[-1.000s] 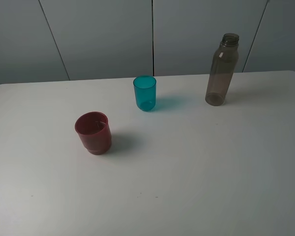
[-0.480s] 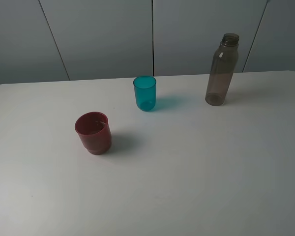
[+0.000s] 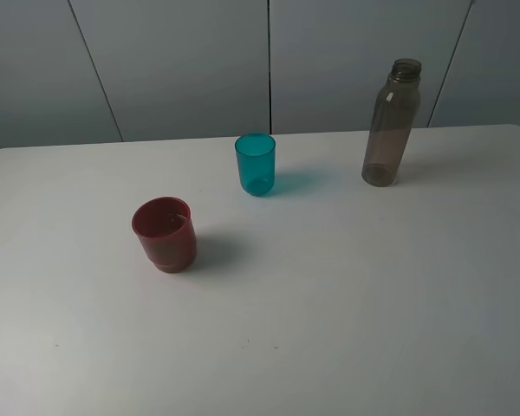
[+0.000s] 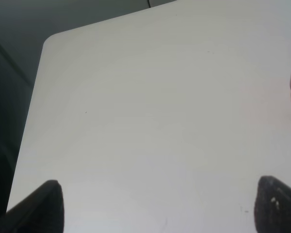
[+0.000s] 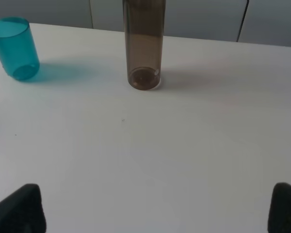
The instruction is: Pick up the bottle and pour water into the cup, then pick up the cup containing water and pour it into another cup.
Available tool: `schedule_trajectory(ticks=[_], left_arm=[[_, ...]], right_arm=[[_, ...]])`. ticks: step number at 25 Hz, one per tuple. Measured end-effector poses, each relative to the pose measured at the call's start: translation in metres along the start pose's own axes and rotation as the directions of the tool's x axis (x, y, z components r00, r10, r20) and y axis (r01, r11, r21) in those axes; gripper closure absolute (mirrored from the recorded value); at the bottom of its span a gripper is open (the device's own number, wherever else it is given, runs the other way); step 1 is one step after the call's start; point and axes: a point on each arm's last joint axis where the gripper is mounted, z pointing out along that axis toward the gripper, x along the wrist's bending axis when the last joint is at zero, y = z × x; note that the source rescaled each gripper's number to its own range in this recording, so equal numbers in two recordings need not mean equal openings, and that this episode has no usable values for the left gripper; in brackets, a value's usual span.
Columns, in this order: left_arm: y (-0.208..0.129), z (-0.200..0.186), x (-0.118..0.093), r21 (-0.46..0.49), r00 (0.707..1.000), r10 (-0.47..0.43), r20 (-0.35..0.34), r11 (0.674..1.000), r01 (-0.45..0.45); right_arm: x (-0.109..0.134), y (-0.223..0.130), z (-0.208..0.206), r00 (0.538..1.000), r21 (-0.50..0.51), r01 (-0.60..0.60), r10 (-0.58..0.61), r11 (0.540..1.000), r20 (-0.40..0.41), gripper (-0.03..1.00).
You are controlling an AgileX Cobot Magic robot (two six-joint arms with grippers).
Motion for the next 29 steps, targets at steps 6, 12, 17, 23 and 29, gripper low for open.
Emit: schedule_trajectory(ticks=[6, 12, 17, 23, 29], left_arm=[[0.0000, 0.0000, 0.0000, 0.000, 1.000, 0.000, 0.000, 1.000, 0.000], [0.0000, 0.0000, 0.0000, 0.000, 1.000, 0.000, 0.000, 1.000, 0.000], [0.0000, 0.0000, 0.0000, 0.000, 1.000, 0.000, 0.000, 1.000, 0.000], [0.0000, 0.0000, 0.0000, 0.000, 1.000, 0.000, 0.000, 1.000, 0.000], [0.0000, 0.0000, 0.0000, 0.000, 1.000, 0.000, 0.000, 1.000, 0.000]], right_arm=[[-0.0007, 0.0000, 0.0000, 1.000, 0.000, -0.017, 0.017, 1.000, 0.009, -0.03], [-0.0044, -0.0001, 0.0000, 0.999, 0.000, -0.017, 0.017, 1.000, 0.050, -0.03], [-0.0044, -0.0001, 0.0000, 0.999, 0.000, -0.019, 0.019, 1.000, 0.050, -0.03], [-0.0044, -0.0001, 0.0000, 0.999, -0.001, -0.021, 0.021, 1.000, 0.050, -0.03], [-0.0044, -0.0001, 0.0000, 0.999, -0.001, -0.021, 0.021, 1.000, 0.050, -0.03]])
